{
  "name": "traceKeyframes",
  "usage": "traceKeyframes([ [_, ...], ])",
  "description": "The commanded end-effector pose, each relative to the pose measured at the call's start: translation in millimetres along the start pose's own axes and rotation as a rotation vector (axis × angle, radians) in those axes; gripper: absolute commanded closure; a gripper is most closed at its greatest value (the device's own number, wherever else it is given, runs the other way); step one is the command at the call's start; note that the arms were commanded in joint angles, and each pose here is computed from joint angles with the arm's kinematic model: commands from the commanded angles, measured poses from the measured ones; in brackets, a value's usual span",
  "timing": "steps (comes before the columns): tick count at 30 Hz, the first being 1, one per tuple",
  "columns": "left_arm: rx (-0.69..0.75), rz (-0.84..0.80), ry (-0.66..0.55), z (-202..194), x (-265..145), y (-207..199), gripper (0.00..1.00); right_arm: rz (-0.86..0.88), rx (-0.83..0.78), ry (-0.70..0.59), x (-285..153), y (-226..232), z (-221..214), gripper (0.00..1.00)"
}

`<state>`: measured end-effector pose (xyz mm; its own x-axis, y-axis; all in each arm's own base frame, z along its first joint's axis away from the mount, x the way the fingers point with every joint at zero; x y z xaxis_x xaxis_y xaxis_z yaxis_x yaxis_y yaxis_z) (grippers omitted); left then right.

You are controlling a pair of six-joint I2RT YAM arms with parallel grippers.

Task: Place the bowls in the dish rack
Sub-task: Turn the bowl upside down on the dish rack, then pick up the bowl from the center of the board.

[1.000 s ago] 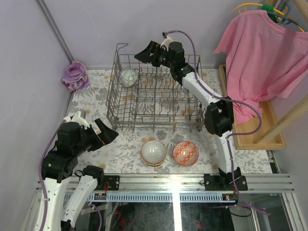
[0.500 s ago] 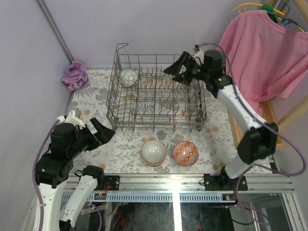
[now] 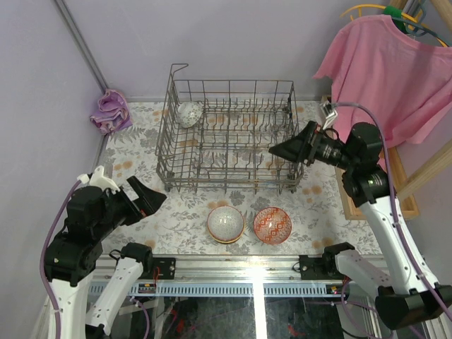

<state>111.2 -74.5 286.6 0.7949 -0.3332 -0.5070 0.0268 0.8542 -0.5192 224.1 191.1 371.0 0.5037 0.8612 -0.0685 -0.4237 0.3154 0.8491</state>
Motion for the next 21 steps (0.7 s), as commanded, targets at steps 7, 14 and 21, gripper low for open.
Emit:
traceKeyframes([
  [7,0.003,-0.038,0.09,-17.8,8.9,-0.6,0.0,-0.063,-0.071,0.311,-11.4,-1.1,-92.0,0.02],
  [14,0.002,-0.04,0.083,-12.2,15.0,-2.6,0.0,-0.373,-0.37,0.571,14.2,-23.2,-179.3,0.14],
  [21,-0.001,-0.004,0.067,-20.8,5.6,7.4,0.0,-0.526,-0.601,0.665,36.1,-36.3,-241.4,0.23],
])
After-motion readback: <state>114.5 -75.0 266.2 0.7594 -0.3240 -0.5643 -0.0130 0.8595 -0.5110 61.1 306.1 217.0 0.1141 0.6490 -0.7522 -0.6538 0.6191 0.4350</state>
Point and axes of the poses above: each gripper's point midway between its finger pads, its own x axis out along the fingers, its own y axis along the line the jaws close on, z = x × y, the point moved 2 cm from there along -x, back along the fingers, and after that the axes turned 6 degrees about x, right-handed, at the moved point
